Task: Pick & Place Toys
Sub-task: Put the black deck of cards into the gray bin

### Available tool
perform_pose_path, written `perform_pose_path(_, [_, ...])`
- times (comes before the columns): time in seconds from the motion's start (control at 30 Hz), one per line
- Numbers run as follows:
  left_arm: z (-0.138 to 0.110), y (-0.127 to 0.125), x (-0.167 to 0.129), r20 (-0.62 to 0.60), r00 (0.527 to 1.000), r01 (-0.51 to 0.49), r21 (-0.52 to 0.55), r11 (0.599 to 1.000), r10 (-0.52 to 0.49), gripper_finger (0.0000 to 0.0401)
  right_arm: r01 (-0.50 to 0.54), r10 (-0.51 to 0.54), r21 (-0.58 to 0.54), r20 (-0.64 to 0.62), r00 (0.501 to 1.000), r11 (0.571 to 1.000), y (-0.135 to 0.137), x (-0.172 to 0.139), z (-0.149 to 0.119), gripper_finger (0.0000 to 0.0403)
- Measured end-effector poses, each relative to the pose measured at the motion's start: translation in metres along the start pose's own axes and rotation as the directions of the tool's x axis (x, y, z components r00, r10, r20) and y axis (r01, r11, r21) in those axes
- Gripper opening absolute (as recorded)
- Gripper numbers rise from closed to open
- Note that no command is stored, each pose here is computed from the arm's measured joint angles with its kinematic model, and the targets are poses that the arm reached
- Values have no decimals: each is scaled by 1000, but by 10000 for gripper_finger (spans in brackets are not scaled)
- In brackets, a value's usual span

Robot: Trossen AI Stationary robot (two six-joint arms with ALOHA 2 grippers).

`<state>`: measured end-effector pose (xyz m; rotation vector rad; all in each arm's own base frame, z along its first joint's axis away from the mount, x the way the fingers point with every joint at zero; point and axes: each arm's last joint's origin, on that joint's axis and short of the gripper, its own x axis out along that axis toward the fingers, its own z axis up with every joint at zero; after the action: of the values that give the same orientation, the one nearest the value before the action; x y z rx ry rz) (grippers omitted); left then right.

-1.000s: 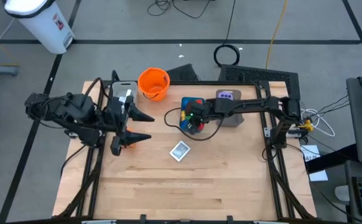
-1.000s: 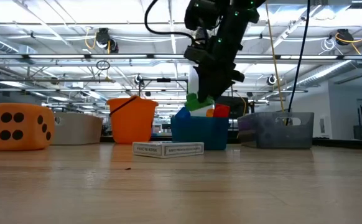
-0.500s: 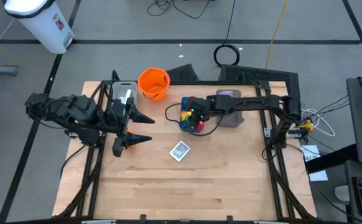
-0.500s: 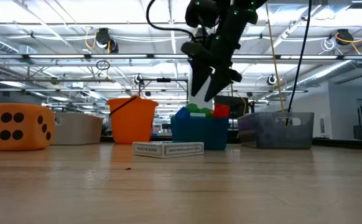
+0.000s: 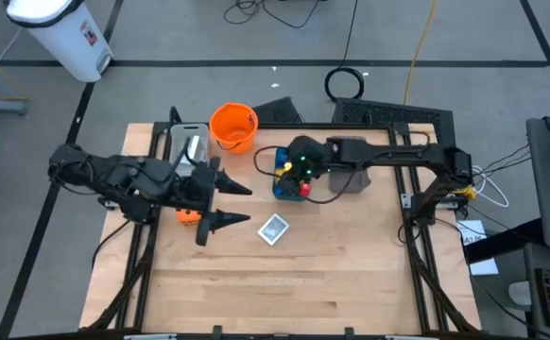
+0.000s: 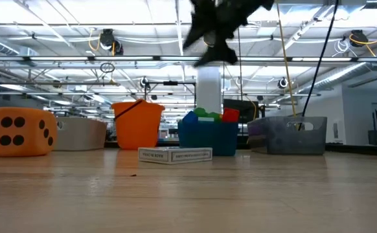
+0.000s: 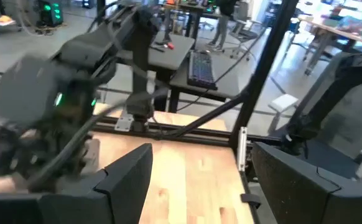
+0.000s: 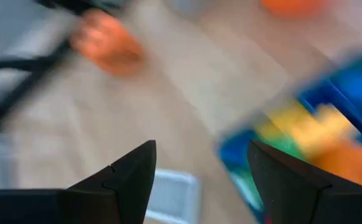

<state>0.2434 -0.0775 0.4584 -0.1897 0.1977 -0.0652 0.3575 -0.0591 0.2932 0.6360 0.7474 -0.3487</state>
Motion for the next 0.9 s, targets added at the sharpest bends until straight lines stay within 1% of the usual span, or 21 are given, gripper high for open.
perform_pose_path(0.07, [-1,1,2,1,1000,-22,-12,1000,22,285,-104,108,-59,56,993,993,11,-13,5,247])
perform_pose_path(0.17, [-1,3,7,0,999,-48,-67,997,48,285,-183,203,-165,118,972,969,30,-41,3,247])
perform_pose_path(0.23, [-3,5,11,-11,998,-61,-91,994,60,285,-192,234,-224,179,956,955,43,-61,-1,246])
perform_pose_path(0.3, [-7,4,18,-29,997,-69,-123,990,66,285,-176,235,-268,206,950,947,52,-79,-9,243])
perform_pose_path(0.37, [-12,3,27,-50,996,-85,-143,986,79,285,-179,257,-306,236,937,935,63,-94,-17,240])
perform_pose_path(0.5, [-29,1,55,-129,986,-127,-164,978,107,285,-250,343,-362,222,913,898,80,-118,-34,236])
perform_pose_path(0.6, [-47,0,79,-203,970,-173,-189,967,134,285,-273,368,-397,185,911,876,88,-128,-47,236])
perform_pose_path(0.67, [-62,1,94,-256,951,-228,-200,953,174,285,-240,339,-409,187,922,880,93,-132,-58,235])
perform_pose_path(0.73, [-77,2,107,-317,921,-297,-189,936,228,285,-183,298,-419,229,927,889,99,-133,-69,235])
perform_pose_path(0.83, [-101,7,121,-423,851,-405,-153,901,311,285,-90,234,-434,291,928,897,103,-134,-91,235])
perform_pose_path(0.9, [-117,14,128,-502,786,-484,-137,865,360,285,-88,242,-441,306,921,893,105,-133,-106,235])
